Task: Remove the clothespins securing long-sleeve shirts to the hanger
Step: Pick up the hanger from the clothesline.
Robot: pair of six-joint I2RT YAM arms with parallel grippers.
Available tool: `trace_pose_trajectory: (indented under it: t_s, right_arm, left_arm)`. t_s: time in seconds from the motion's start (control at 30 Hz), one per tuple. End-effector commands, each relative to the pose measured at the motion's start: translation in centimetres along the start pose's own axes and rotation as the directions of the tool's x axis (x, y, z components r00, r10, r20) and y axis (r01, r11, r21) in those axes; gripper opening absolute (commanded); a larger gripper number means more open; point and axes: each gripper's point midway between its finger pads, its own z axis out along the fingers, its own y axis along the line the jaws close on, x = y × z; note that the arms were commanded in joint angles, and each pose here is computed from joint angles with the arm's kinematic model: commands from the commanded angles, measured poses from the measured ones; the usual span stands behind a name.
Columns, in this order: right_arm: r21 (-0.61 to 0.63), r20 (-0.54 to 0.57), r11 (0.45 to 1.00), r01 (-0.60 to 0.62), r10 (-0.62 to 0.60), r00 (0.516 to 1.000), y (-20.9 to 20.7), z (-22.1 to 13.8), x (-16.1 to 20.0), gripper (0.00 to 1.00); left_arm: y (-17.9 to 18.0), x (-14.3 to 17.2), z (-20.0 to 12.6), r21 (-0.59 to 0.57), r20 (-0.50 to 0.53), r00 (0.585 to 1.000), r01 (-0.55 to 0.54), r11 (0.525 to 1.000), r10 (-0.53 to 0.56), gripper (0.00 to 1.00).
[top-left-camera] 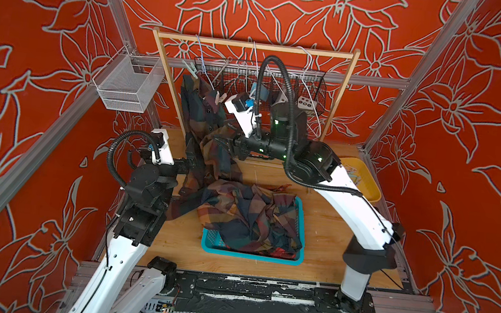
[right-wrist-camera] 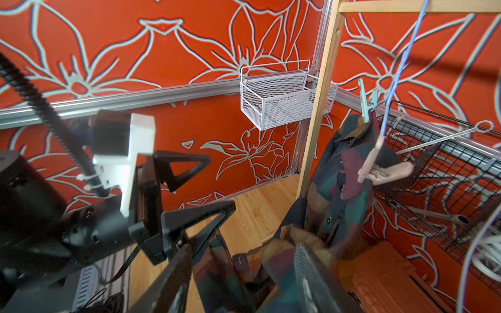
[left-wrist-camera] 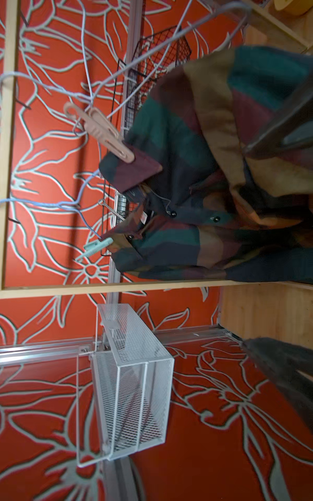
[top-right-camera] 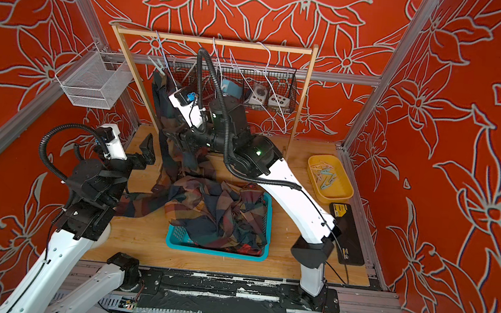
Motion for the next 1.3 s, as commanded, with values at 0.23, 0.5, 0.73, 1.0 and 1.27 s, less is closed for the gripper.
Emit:
trace_pose_trajectory:
  t_s: [0.23,0.5,0.73,1.0,1.27]
  right_arm:
    - [0.17,-0.041,0.985,-0.029,0.036,0.999,-5.7,3.4,2.4,0.6]
    - [0.224,-0.033,0.974,-0.025,0.033,0.999,-7.9,4.2,3.1,0.59]
    - [0.212,-0.02,0.977,0.015,-0.011,1.0,-7.4,2.7,1.8,0.59]
    - [0.249,-0.002,0.967,0.055,-0.057,0.998,-7.6,1.0,0.4,0.59]
    - [0.269,0.0,0.961,0.062,-0.064,0.998,-8.2,0.7,0.3,0.59]
  left_arm:
    - [1.8,0.9,0.4,-0.077,0.003,0.997,0.083,0.994,-0.083,0.98]
    - [1.8,1.4,0.5,-0.074,0.004,0.996,0.085,0.994,-0.085,0.98]
    - [1.7,1.7,0.5,-0.063,0.003,0.996,0.084,0.994,-0.084,0.98]
    - [1.4,2.2,0.8,-0.051,-0.007,0.996,0.084,0.995,-0.084,0.98]
    - [1.2,2.6,0.8,-0.038,-0.014,0.996,0.087,0.995,-0.088,0.98]
